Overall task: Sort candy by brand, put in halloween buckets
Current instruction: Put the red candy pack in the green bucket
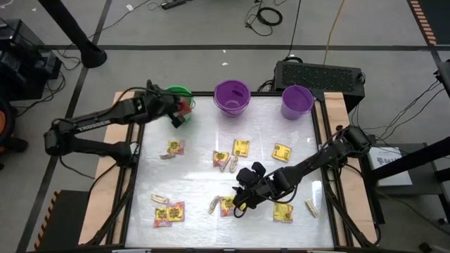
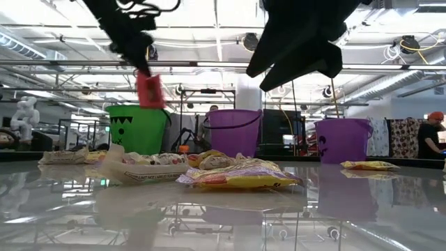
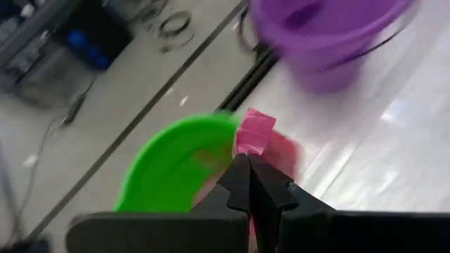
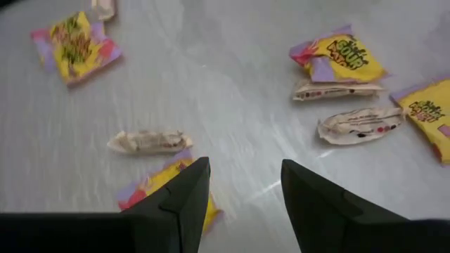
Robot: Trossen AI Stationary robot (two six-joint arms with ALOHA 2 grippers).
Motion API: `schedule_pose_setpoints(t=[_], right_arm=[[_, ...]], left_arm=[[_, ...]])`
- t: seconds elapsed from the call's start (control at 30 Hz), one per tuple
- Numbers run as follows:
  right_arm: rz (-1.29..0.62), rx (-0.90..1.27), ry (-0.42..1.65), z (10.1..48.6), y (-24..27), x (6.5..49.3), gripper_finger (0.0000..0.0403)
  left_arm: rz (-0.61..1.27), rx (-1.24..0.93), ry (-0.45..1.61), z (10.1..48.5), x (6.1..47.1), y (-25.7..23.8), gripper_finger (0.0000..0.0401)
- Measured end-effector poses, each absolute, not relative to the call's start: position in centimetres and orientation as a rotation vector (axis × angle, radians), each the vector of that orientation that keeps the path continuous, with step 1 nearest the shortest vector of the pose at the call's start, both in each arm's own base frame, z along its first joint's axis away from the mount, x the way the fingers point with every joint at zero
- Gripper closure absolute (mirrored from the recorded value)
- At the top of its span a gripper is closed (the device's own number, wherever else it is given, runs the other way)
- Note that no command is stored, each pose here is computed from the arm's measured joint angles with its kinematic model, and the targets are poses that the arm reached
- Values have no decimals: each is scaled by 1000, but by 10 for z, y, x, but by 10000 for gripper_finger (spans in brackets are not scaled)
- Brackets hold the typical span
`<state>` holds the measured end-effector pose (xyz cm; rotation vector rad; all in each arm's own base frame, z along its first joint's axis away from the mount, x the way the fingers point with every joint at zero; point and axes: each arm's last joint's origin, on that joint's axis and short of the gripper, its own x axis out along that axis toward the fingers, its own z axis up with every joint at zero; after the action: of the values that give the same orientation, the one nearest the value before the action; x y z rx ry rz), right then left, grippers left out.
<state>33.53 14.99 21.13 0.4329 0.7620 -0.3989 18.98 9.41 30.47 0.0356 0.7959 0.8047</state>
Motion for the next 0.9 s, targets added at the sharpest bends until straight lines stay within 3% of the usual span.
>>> schedule_pose_setpoints(t=[0.2,0.47,0.67,0.9], right_arm=[[-497,636,719,211,141,339,234],[-557,678,702,214,118,347,234],[-592,630,816,240,77,329,234],[-649,518,900,271,4,303,234]], left_arm=[[874,77,916,301,170,116,401],[852,72,970,292,158,134,401],[873,12,994,283,158,143,397],[957,-157,940,276,163,147,365]])
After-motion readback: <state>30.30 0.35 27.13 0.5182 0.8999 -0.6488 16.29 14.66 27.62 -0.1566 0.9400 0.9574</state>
